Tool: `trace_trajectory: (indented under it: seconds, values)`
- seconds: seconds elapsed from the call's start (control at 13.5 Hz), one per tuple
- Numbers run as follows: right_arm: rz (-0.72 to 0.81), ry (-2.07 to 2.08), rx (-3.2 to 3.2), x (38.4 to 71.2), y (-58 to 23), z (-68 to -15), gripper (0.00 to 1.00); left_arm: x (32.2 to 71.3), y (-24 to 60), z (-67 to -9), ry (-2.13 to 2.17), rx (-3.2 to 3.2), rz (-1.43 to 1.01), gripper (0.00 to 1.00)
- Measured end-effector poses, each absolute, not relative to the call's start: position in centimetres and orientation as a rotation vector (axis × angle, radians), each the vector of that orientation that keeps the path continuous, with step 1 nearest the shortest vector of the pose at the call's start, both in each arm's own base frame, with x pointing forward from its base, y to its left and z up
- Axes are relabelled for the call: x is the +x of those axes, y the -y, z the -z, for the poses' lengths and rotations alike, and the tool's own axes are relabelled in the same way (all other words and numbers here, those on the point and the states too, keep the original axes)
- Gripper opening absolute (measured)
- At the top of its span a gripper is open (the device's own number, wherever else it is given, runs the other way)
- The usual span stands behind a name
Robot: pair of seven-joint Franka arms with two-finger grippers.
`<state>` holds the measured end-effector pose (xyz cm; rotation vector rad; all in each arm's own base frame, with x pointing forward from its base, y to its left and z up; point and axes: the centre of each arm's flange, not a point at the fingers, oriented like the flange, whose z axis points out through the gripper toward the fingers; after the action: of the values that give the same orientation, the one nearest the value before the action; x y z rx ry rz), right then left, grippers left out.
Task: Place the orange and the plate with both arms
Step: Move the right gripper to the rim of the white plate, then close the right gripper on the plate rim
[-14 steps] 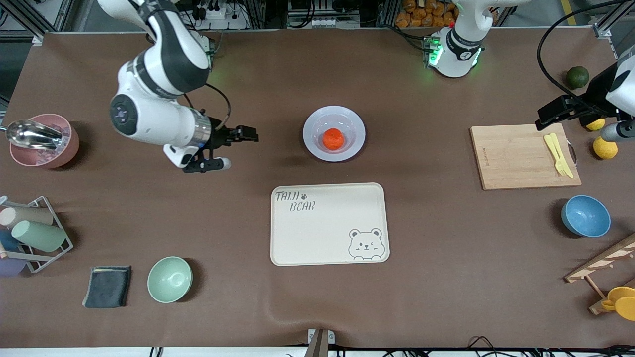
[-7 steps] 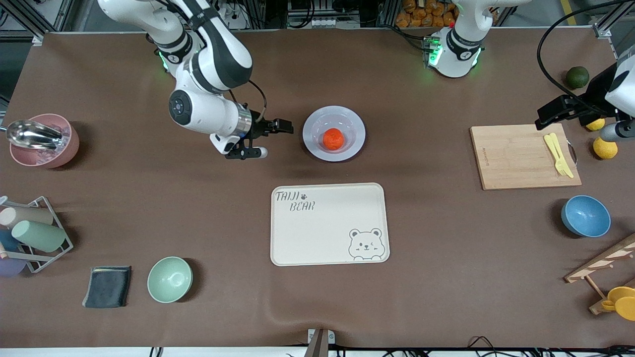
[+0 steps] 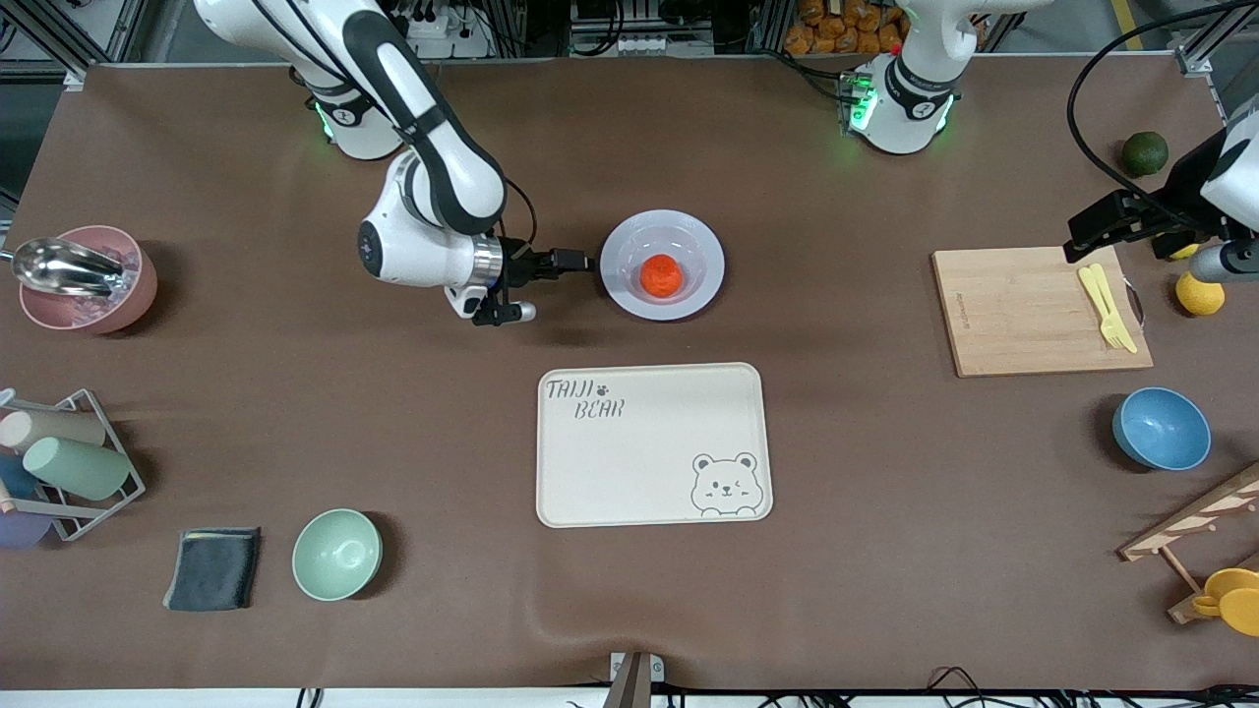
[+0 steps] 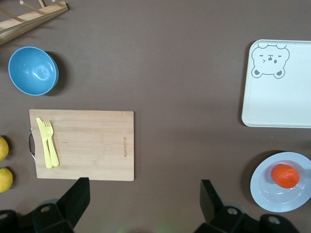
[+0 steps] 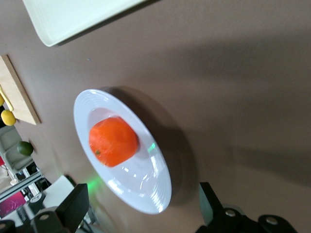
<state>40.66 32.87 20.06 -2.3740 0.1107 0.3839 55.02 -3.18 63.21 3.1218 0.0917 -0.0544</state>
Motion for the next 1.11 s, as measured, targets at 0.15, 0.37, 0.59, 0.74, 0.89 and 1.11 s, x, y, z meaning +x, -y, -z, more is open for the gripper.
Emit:
trace_trajectory:
  seconds: [0.15,0.37,0.59,0.74,0.89,1.11]
  values:
    - [-0.341,-0.125,-2.369,38.3,-35.0,-17.9,1.00,55.0,3.4,-63.2,-0.084,3.122,0.056,1.00]
    - [-0.263,-0.121,-2.314,34.3,-37.1,-14.3,1.00,55.0,3.7,-63.1,-0.077,3.122,0.057,1.00]
    - [-0.230,-0.125,-2.289,33.9,-37.0,-13.4,1.00,55.0,3.7,-62.8,-0.077,3.123,0.066,1.00]
    - [-0.225,-0.145,-2.284,34.0,-36.9,-13.4,0.78,55.0,3.7,-62.5,-0.077,3.123,0.074,1.00]
    - [-0.222,-0.164,-2.270,33.7,-37.3,-13.4,0.55,55.1,3.7,-62.3,-0.076,3.123,0.077,1.00]
    - [-0.224,-0.161,-2.263,33.4,-37.8,-13.6,0.19,55.2,3.7,-62.2,-0.075,3.123,0.079,1.00]
